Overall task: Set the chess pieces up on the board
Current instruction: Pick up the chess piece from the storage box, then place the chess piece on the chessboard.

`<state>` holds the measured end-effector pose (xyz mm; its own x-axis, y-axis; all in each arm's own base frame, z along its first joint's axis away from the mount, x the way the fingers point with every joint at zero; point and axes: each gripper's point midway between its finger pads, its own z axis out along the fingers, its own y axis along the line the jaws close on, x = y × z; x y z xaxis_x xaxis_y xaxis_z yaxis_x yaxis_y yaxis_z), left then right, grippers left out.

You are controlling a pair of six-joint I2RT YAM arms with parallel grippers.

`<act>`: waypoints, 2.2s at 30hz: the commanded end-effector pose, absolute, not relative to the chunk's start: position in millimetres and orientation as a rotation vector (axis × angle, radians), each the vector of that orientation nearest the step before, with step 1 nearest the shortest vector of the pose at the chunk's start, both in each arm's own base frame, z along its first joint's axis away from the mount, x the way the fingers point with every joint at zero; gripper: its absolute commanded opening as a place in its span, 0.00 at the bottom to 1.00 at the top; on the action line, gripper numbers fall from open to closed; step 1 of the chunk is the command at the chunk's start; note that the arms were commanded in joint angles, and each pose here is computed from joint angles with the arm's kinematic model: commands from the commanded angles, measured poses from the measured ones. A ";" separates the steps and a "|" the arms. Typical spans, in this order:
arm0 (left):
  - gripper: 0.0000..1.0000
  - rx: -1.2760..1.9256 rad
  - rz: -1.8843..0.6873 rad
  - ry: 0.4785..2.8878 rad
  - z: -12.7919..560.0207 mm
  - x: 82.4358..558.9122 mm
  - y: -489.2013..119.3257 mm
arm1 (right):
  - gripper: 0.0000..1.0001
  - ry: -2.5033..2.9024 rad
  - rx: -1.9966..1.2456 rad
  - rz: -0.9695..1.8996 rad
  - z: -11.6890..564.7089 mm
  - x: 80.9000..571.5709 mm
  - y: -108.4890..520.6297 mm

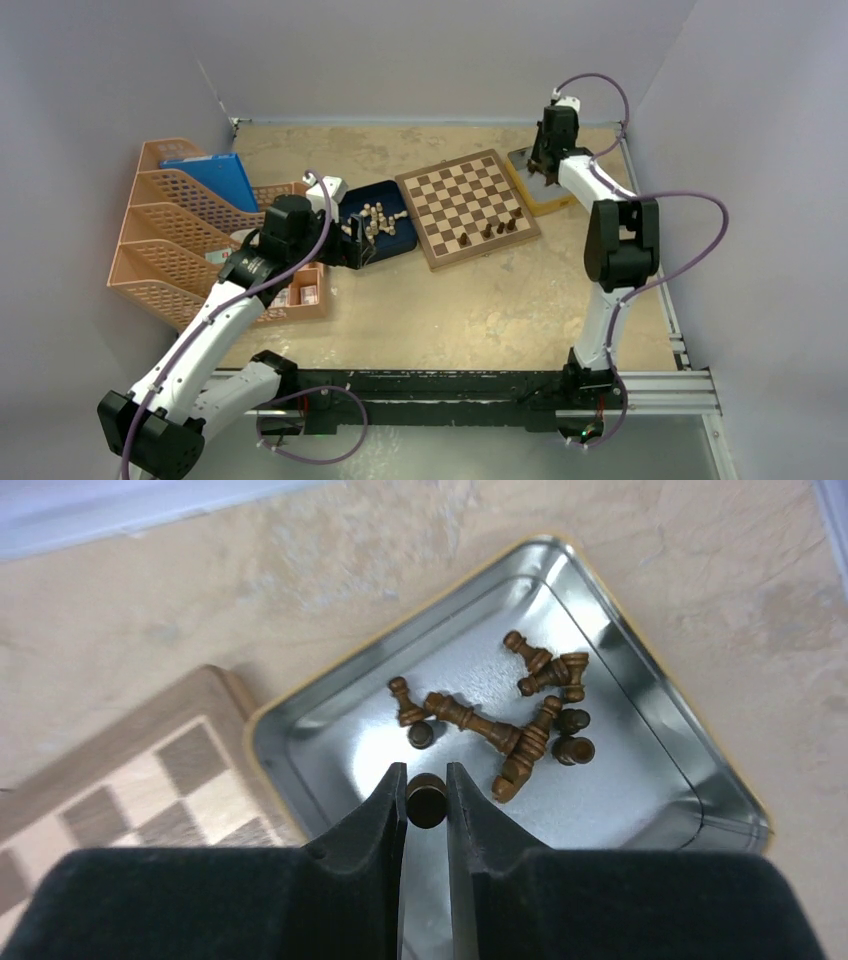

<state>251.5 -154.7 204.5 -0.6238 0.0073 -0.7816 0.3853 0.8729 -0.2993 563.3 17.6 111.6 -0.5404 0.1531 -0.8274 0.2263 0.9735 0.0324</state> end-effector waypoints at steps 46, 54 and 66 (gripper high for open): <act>0.85 0.349 -0.683 2.072 236.5 242.0 -170.4 | 0.16 2.164 0.551 -0.051 86.6 418.0 63.1; 0.85 0.350 -0.682 2.075 235.8 241.9 -170.6 | 0.17 2.180 0.551 -0.064 78.2 414.8 61.9; 0.85 0.348 -0.679 2.075 235.7 241.6 -169.9 | 0.23 2.182 0.554 -0.077 74.1 415.3 60.4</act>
<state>237.4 -166.8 218.4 -0.6063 0.0093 -0.7952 0.4601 0.8196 -0.3413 408.2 63.3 66.3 -0.5775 0.3434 -0.7406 0.3918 0.9125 0.1176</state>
